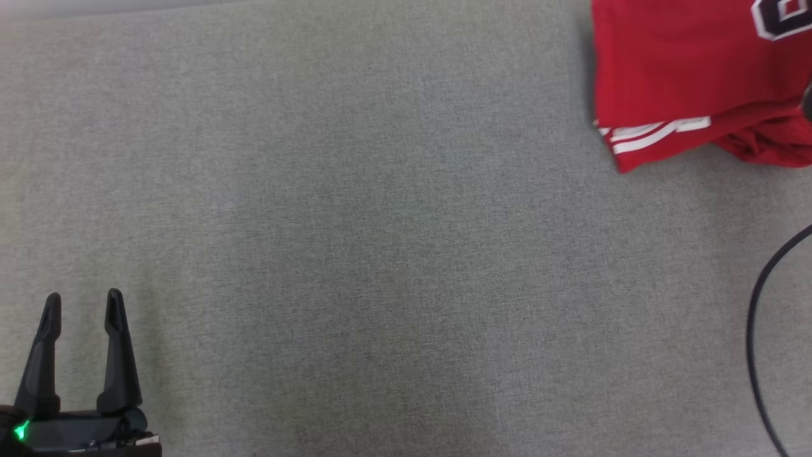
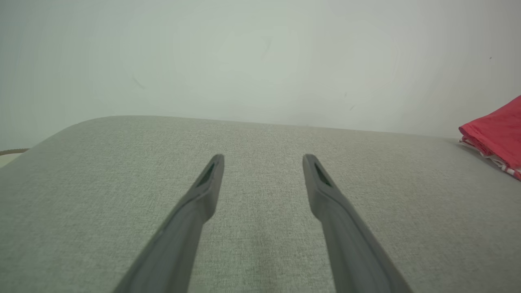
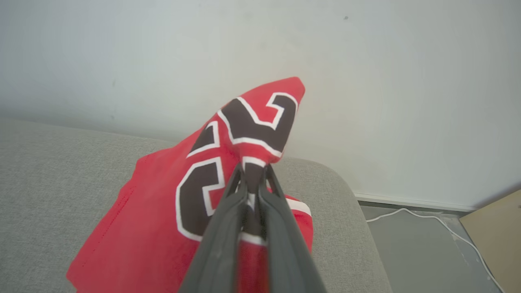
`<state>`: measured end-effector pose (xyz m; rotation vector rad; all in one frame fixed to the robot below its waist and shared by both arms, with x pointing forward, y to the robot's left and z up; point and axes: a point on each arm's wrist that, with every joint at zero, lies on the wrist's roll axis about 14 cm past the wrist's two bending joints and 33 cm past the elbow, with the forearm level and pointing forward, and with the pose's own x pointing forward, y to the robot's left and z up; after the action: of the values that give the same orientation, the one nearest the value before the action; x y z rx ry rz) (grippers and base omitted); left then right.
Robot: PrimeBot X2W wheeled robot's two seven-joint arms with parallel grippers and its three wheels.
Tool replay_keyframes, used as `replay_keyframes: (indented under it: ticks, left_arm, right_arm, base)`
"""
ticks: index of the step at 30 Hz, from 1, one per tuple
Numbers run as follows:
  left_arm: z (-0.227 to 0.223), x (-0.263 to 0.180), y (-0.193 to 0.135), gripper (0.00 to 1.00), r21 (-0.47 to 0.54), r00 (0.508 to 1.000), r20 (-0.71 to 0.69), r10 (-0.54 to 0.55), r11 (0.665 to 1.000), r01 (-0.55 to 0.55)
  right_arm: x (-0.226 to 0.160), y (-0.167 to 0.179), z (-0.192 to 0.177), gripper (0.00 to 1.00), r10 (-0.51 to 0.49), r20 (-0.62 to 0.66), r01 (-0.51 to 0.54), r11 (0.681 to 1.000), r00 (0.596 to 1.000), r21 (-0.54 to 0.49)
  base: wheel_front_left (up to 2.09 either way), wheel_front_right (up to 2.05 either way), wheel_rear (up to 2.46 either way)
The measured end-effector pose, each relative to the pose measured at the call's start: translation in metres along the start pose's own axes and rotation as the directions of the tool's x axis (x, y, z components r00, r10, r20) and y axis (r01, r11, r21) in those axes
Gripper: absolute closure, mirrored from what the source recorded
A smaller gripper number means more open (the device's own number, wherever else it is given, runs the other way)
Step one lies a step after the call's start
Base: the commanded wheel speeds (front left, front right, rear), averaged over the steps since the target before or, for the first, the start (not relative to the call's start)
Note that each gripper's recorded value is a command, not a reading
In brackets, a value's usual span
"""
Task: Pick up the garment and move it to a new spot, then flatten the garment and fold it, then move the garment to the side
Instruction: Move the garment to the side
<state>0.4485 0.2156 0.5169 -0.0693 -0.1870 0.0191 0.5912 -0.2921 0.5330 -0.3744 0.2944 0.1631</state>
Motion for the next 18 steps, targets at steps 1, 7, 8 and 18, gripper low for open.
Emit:
replay_keyframes:
  ticks: [1, 7, 8, 18]
  left_arm:
    - [-0.001, 0.001, -0.001, 0.0, 0.001, 1.0, 0.0, -0.005, 1.0, 0.005]
    - [-0.005, 0.005, -0.004, 0.0, 0.006, 1.0, -0.004, -0.021, 1.0, 0.021]
    - [-0.006, 0.006, -0.004, 0.0, 0.008, 1.0, -0.005, -0.023, 1.0, 0.023]
    - [-0.017, 0.01, -0.002, 0.0, 0.021, 0.999, -0.027, -0.031, 0.999, 0.032]
  right_arm:
    - [-0.001, -0.006, 0.001, 1.0, -0.011, -0.003, 0.011, 1.0, 1.0, -0.007]
    - [-0.003, -0.03, 0.001, 1.0, -0.055, -0.038, 0.053, 0.997, 0.998, -0.057]
    - [-0.003, -0.035, 0.001, 1.0, -0.064, -0.043, 0.062, 0.996, 0.997, -0.064]
    - [0.008, -0.053, -0.004, 1.0, -0.108, -0.09, 0.097, 0.989, 0.99, -0.115]
  base:
    - [0.0, 0.0, 0.0]
    - [0.0, 0.0, 0.0]
    - [0.0, 0.0, 0.0]
    - [0.0, 0.0, 0.0]
